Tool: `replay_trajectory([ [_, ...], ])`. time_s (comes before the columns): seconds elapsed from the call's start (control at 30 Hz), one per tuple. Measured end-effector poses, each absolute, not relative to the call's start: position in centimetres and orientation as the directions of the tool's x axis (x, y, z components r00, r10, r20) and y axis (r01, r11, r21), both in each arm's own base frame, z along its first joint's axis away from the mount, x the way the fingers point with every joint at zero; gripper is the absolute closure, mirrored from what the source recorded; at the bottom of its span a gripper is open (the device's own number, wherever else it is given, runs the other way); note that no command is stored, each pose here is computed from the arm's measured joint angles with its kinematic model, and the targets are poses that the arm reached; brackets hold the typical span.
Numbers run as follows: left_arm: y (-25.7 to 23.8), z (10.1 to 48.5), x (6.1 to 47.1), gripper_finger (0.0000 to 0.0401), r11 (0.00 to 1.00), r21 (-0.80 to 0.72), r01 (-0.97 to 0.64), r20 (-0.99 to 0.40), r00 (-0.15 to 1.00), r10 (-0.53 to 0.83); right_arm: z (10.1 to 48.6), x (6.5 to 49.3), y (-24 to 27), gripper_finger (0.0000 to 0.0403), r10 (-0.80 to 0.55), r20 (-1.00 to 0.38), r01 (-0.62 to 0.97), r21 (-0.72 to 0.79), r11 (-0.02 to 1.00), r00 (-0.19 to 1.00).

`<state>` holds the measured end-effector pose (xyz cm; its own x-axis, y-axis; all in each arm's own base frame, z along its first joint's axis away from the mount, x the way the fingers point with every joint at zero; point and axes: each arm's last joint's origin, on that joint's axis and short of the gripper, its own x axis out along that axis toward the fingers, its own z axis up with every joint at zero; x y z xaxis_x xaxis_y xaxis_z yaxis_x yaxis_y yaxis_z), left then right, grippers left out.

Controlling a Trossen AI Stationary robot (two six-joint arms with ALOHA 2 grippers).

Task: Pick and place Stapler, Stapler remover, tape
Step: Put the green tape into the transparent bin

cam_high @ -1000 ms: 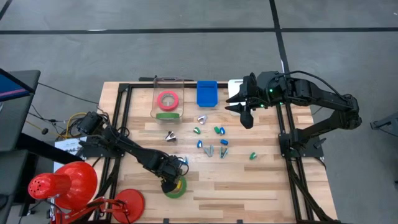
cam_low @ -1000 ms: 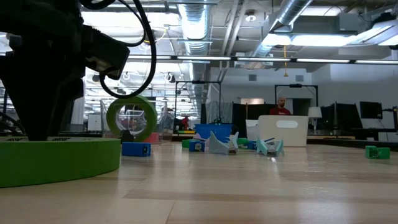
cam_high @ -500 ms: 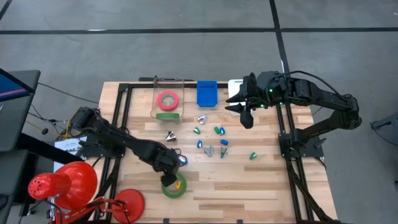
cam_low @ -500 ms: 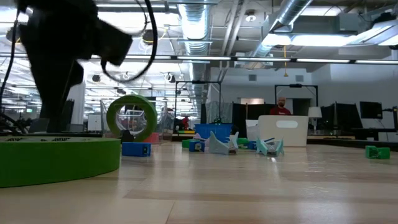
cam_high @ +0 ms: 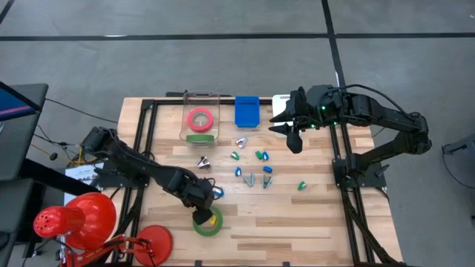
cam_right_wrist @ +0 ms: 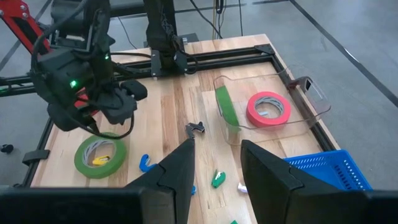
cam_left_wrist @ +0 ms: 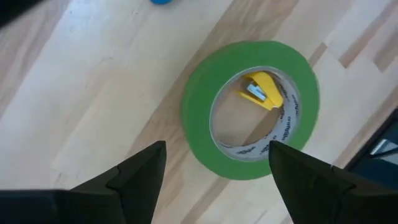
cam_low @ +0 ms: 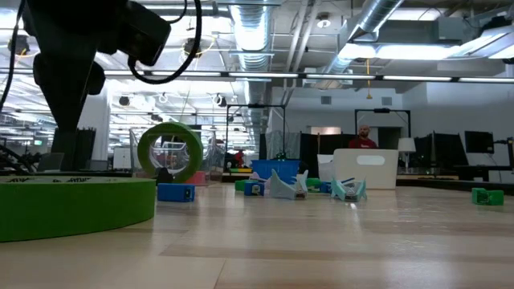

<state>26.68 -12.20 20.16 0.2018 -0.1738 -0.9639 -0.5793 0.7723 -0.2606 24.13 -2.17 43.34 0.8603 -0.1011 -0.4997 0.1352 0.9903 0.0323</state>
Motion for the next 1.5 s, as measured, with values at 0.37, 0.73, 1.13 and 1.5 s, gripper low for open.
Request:
replay_trajectory([
  [0.37,-12.7,16.7,27.8,0.0128,0.768,-0.161,-0.62,-0.987,0.098,-0.127,43.3,24.1,-2.2,0.028,-0.101,-0.499,0.134,0.031,0.99,0.86],
  [0.73,-13.5,15.6,27.9,0.0128,0.807,-0.134,-0.575,-0.991,0.094,-0.098,43.4,24.1,-2.2,0.028,-0.101,-0.499,0.136,0.033,0.99,0.861],
  [1.13,-14.1,14.8,27.7,0.0156,0.829,-0.113,-0.547,-0.993,0.07,-0.089,43.4,24.1,-2.2,0.028,-0.101,-0.499,0.136,0.033,0.99,0.861],
  [1.5,-14.1,14.9,27.8,0.0274,0.842,-0.129,-0.523,-0.992,0.084,-0.099,43.4,24.1,-2.2,0.028,-0.1,-0.499,0.135,0.033,0.99,0.861],
])
